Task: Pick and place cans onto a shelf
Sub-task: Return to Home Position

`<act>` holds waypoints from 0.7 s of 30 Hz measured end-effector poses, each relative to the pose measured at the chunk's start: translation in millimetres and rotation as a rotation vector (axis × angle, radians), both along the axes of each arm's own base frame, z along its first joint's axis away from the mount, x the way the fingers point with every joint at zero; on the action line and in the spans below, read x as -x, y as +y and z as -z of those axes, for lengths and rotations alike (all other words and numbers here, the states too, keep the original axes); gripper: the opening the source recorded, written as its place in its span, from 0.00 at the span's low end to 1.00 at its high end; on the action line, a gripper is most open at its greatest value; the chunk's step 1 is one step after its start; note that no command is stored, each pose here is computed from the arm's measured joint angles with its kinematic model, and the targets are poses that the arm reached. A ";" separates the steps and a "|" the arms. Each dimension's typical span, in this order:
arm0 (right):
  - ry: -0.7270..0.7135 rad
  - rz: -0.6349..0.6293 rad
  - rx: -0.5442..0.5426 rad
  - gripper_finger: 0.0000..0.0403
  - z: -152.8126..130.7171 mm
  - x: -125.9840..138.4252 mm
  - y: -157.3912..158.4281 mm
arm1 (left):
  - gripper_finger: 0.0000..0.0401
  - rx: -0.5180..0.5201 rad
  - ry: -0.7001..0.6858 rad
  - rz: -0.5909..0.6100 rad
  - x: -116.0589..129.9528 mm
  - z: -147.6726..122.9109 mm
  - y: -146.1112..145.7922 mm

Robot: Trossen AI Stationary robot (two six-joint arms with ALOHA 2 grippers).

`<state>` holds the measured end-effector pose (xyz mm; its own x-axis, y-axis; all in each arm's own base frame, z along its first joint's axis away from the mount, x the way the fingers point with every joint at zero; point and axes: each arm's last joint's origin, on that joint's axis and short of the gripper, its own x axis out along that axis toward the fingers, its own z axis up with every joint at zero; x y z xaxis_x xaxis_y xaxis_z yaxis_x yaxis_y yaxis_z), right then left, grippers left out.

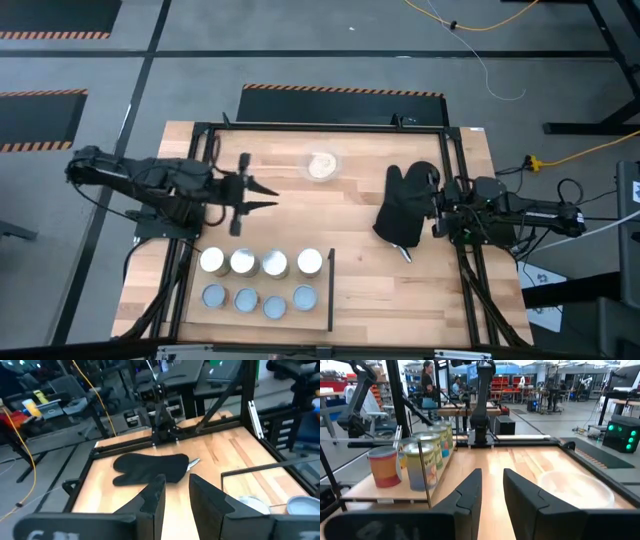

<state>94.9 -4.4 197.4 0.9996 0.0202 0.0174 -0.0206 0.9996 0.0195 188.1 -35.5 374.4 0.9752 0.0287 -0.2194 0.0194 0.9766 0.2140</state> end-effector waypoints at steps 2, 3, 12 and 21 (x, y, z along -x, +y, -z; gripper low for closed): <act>0.006 0.000 -0.001 0.21 5.8 -1.4 -0.1 | 0.20 0.018 -0.030 -0.005 12.2 15.9 2.8; 0.002 0.000 -0.001 0.21 7.9 -2.1 -0.2 | 0.20 0.027 -0.042 -0.008 18.4 24.3 4.4; 0.016 0.000 -0.002 0.21 15.2 -3.6 -0.3 | 0.20 0.065 -0.154 -0.013 64.8 92.9 15.1; 0.015 0.014 -0.003 0.21 15.1 -3.6 -0.7 | 0.20 0.085 -0.242 -0.011 91.9 140.0 21.2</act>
